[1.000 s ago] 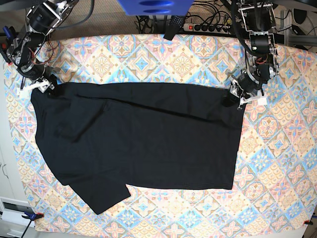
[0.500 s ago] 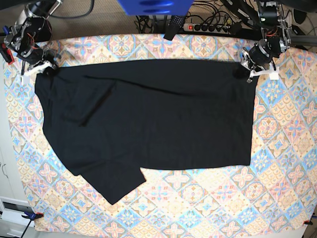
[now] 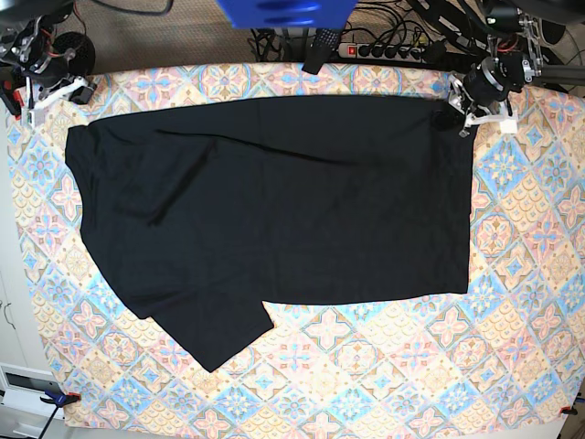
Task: Fold the T-shirt properly
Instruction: 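Drag the shirt edge with both grippers toward the robot to straighten it, then release the shirt and raise both grippers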
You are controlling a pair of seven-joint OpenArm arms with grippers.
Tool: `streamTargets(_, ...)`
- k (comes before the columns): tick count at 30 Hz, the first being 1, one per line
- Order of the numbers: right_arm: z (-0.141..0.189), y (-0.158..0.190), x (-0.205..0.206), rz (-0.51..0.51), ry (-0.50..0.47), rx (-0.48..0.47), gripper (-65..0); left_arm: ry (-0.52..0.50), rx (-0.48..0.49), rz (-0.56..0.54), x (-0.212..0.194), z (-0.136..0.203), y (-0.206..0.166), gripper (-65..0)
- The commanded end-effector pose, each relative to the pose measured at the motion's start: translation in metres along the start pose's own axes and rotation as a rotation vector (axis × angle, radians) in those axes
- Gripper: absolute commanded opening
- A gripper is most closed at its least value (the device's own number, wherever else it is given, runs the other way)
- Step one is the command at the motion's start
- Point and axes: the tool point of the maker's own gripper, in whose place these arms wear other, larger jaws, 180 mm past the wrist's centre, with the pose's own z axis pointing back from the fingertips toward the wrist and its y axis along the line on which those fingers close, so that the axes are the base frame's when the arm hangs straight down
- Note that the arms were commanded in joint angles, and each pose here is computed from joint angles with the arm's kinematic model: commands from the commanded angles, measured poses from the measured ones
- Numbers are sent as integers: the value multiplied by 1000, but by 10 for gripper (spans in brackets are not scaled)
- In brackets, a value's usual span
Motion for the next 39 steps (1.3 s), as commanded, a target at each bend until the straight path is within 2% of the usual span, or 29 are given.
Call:
streamTargets(1,7,0,19,13,-61,13,-545,-10,-14,-17,6,5,-5,-638)
streamTargets(6,7,7,26,-12,-95,50,-528,-12,-10,-19,7,5,-4,-638)
streamTargets(10,4,4,21,-31,-82,47,-420,-14,-14,-20,8,4,-6,-638)
streamTargets(13,-5,12,40,-45,-120,73,-357,-12,-14,-21,8,4,-6,-638)
streamTargets(18,-20,12,35,-108,-104,96,-348,-12,-14,-21,8,4,-6,-638)
streamTargets(26,-24,14,36,-118,-101,106,-350,-12,-15,-19,7,3,-6,-638)
streamTargets(30,-31,21,49,-129,-124,127,-351,-10,-16,-18,6,3,-6,-638)
streamTargets(34,-42,21,41,-178,-98,143,-391,-10,-16,-17,6,3,-6,-638)
streamTargets(39,-44,20,35,-195,-84,143,-570,-5,-16,-18,5,3,-6,-638)
